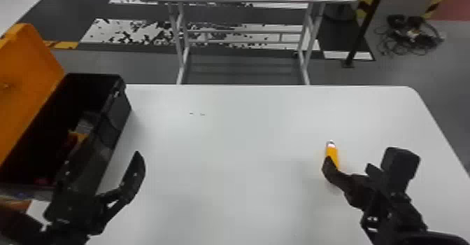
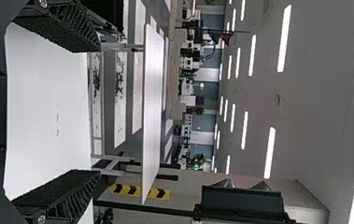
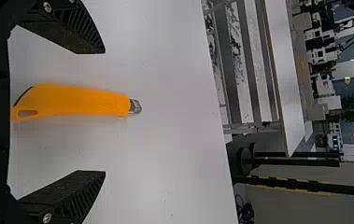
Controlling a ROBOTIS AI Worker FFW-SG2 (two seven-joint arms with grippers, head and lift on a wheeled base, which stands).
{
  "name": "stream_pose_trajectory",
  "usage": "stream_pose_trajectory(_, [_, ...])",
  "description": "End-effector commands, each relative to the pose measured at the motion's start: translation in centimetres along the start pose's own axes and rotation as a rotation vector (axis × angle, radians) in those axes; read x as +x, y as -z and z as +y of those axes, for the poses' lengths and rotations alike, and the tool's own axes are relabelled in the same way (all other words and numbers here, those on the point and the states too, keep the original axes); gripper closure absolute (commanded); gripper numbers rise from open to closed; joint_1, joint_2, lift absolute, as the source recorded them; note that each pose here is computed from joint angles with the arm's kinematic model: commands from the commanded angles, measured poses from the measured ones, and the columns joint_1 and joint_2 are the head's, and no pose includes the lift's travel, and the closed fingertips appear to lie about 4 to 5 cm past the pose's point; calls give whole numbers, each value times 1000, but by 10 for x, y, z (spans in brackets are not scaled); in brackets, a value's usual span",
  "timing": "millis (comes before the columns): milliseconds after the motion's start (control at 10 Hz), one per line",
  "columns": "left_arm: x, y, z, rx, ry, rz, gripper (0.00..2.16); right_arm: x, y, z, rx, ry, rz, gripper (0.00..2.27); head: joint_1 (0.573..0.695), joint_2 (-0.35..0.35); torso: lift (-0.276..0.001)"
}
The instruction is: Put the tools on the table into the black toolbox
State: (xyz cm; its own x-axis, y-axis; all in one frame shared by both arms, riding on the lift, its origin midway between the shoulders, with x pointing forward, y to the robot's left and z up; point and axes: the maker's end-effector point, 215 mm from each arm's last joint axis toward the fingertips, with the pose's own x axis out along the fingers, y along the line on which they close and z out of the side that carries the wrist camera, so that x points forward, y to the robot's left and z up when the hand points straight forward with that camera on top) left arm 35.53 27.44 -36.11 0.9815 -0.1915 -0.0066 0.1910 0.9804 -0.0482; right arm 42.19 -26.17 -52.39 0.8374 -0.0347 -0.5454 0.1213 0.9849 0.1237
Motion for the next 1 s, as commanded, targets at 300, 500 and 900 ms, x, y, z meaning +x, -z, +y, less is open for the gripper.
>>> stream_pose_trajectory(300, [3, 8, 4, 0, -4, 12, 63, 24, 11, 5, -10, -1, 32, 87, 695, 26, -75])
stream_pose_trajectory(500, [8, 12, 3, -6, -1, 18, 63, 31, 18, 8, -28, -2, 48, 90, 695, 31, -75])
stream_pose_trajectory(900, [7, 20, 2, -13, 2, 31, 63, 33, 26, 16, -50, -14, 64, 215, 695, 40, -75])
